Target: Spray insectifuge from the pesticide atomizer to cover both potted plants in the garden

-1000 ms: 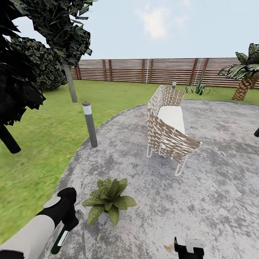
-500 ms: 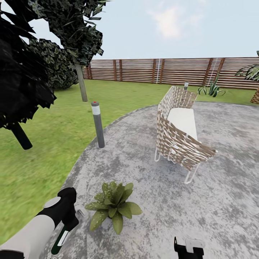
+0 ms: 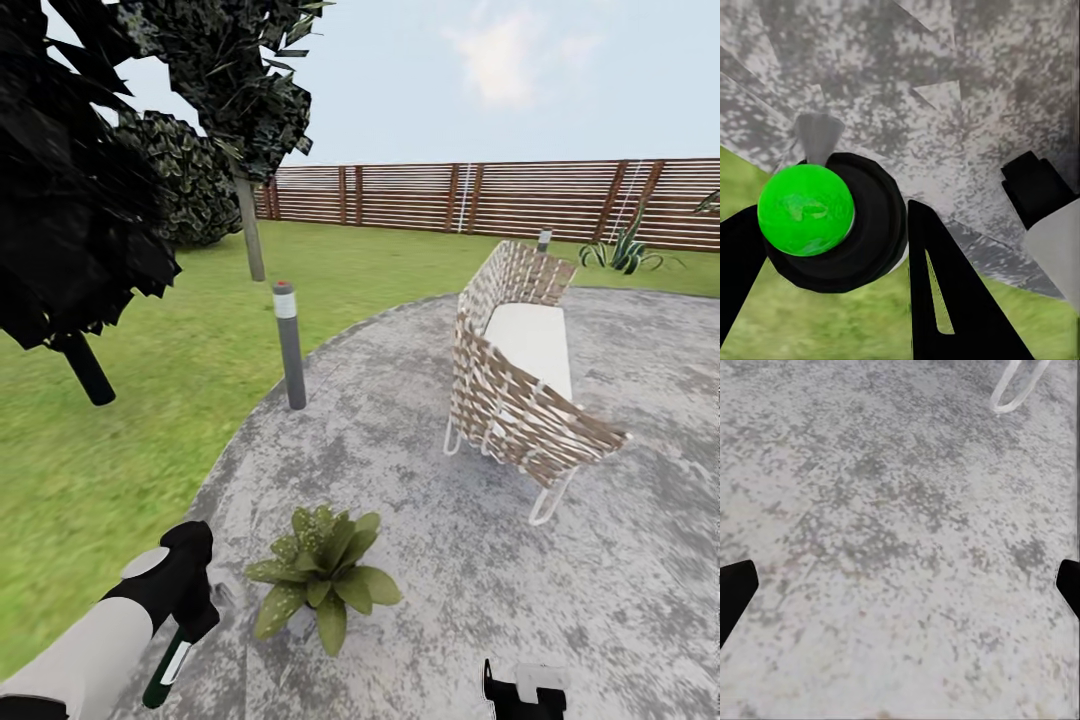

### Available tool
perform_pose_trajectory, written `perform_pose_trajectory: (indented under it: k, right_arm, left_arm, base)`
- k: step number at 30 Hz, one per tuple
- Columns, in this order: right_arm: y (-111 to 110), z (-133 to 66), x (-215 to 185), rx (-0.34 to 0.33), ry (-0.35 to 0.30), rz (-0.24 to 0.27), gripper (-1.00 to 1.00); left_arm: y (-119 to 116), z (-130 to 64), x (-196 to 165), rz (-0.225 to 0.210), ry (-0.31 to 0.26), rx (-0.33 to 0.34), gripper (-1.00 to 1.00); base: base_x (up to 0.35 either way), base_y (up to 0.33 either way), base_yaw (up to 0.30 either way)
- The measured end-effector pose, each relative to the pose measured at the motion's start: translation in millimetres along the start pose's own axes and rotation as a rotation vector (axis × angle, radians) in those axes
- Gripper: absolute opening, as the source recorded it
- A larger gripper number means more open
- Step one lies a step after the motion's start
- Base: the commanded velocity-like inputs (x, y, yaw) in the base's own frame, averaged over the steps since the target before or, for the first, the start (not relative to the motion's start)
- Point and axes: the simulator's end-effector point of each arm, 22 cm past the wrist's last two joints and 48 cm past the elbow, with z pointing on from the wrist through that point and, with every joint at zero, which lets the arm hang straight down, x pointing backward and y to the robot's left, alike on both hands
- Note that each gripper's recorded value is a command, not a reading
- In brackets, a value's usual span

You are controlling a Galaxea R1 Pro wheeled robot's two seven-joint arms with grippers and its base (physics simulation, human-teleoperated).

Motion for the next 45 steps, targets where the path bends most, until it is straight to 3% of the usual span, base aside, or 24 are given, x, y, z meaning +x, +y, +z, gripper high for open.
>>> perform_pose_trajectory:
  k: [10, 17, 21, 27, 37, 45]
  right_arm:
    - [0, 0.1, 0, 0.0, 0.001, 0.0, 1.0]
    - [1, 0.2, 0, -0.001, 0.001, -0.001, 1.0]
    - [1, 0.1, 0, -0.001, 0.001, -0.001, 1.0]
    - [0, 0.3, 0, -0.001, 0.001, -0.001, 1.0]
    - [-2, 0.5, 0, 0.002, 0.001, -0.003, 1.0]
    - [0, 0.3, 0, -0.001, 0.001, -0.003, 1.0]
  left_arm:
    - [1, 0.1, 0, 0.0, 0.0, -0.001, -1.0]
    - [18, -0.6, 0, -0.009, -0.004, -0.08, -1.0]
    - [16, 2.4, 2, -0.015, 0.003, -0.07, -1.0]
    - [14, 3.2, 2, -0.059, -0.022, -0.034, -1.0]
    - [14, 2.9, 1, -0.063, -0.027, -0.032, -1.0]
    - [15, 2.6, 1, -0.065, -0.029, -0.033, -1.0]
  base:
    - [0.003, -0.265, 0.129]
    - [0.056, -0.093, 0.276]
    - [0.003, -0.003, 0.277]
    - [-0.007, -0.024, 0.104]
    - [-0.066, -0.245, 0.005]
    - [0.0, -0.269, 0.243]
